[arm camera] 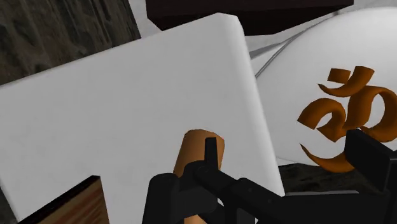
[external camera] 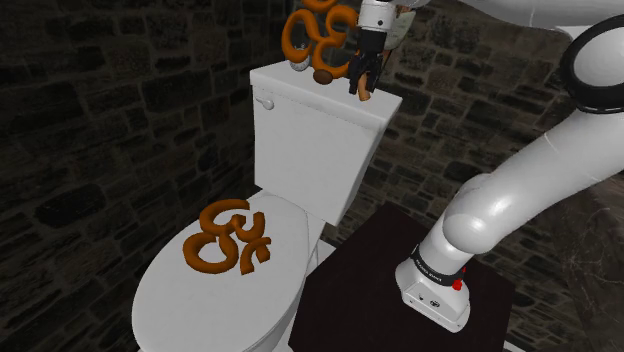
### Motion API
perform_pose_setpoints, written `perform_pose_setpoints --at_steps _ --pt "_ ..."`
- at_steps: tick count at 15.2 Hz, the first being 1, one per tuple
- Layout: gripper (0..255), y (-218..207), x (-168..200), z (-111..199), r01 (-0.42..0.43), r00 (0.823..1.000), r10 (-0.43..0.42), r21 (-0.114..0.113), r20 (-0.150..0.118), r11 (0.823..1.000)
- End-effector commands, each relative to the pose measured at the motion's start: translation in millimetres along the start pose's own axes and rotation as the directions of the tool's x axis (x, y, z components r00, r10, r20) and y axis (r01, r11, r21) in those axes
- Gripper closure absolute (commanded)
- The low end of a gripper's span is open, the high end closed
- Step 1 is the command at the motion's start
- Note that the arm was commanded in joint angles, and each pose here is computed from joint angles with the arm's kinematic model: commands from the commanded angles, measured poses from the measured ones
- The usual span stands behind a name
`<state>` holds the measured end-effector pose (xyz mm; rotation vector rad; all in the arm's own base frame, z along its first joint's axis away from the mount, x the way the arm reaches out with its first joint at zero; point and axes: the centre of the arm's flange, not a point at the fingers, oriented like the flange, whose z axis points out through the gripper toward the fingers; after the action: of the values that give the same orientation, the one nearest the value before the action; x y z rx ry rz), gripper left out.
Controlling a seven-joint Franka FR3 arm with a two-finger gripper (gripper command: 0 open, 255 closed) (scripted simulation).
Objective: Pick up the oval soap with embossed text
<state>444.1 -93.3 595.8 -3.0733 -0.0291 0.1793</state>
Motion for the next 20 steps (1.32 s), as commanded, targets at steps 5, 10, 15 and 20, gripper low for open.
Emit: perform_pose_setpoints --at_steps 5,10,15,20 --pt "0 26 77 -24 0.046 0.999 -0.046 0.006 0.011 0.999" --pt "0 43 141 -40 0.084 0.996 -0.084 0.012 0.019 0.996" --pt "0 49 161 -29 0.094 0.995 -0.094 0.013 0.021 0.995" --pt "0 50 164 -5 0.094 0.995 -0.094 0.013 0.021 0.995"
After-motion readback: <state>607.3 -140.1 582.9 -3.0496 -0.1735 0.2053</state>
